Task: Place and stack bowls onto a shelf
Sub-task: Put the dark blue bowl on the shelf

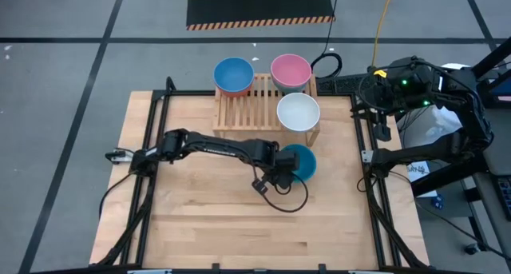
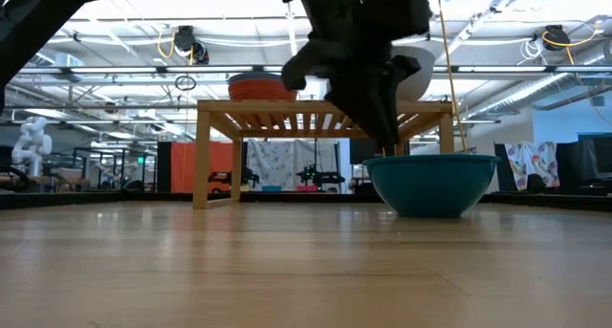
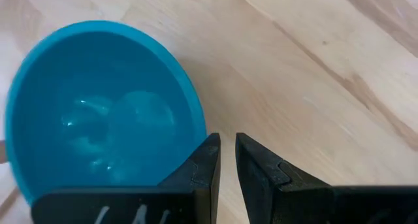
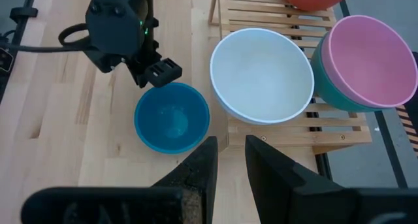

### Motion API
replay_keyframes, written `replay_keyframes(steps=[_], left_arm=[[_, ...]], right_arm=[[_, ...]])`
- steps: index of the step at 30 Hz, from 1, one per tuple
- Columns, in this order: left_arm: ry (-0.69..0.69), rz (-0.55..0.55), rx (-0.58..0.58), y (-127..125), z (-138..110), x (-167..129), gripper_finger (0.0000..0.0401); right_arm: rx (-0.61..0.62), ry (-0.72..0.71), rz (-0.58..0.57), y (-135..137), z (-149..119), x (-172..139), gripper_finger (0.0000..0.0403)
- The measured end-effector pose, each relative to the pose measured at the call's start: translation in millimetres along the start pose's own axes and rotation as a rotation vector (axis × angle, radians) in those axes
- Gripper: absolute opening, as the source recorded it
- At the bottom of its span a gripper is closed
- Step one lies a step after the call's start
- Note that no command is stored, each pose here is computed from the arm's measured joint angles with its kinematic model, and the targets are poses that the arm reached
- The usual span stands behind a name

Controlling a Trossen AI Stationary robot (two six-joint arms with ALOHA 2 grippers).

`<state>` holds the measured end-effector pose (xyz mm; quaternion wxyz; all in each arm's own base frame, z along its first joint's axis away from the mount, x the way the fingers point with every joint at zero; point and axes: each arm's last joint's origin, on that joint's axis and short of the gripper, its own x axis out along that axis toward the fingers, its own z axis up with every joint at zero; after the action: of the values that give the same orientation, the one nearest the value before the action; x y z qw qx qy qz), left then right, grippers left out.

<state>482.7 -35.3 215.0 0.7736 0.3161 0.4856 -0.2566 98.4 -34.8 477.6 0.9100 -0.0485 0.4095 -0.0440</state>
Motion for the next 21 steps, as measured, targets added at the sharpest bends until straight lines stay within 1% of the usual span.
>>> replay_keyframes(steps=[4, 7, 11, 16, 21], left_arm=[[0.005, 0.009, 0.001, 0.7, -0.2, 5.3, 0.0056], [-0.024, 0.044, 0.006, 4.0, 2.7, 3.1, 0.0056], [0.027, 0.108, 0.016, 6.0, 2.0, 2.9, 0.0056], [0.043, 0.092, 0.010, 5.0, -0.2, 1.4, 0.0056], [0.012, 0.056, -0.018, 3.7, 0.4, 1.5, 0.0056]], right_arm=[[0.005, 0.000, 0.000, 0.0, 0.0, 0.0, 0.0075], [0.005, 0.000, 0.000, 0.0, -0.1, -0.1, 0.0075], [0.006, -0.001, 0.000, 0.1, -0.2, -0.2, 0.0075], [0.007, -0.001, 0.000, 0.1, -0.2, -0.2, 0.0075], [0.003, -0.001, 0.000, 0.1, -0.2, -0.2, 0.0075]])
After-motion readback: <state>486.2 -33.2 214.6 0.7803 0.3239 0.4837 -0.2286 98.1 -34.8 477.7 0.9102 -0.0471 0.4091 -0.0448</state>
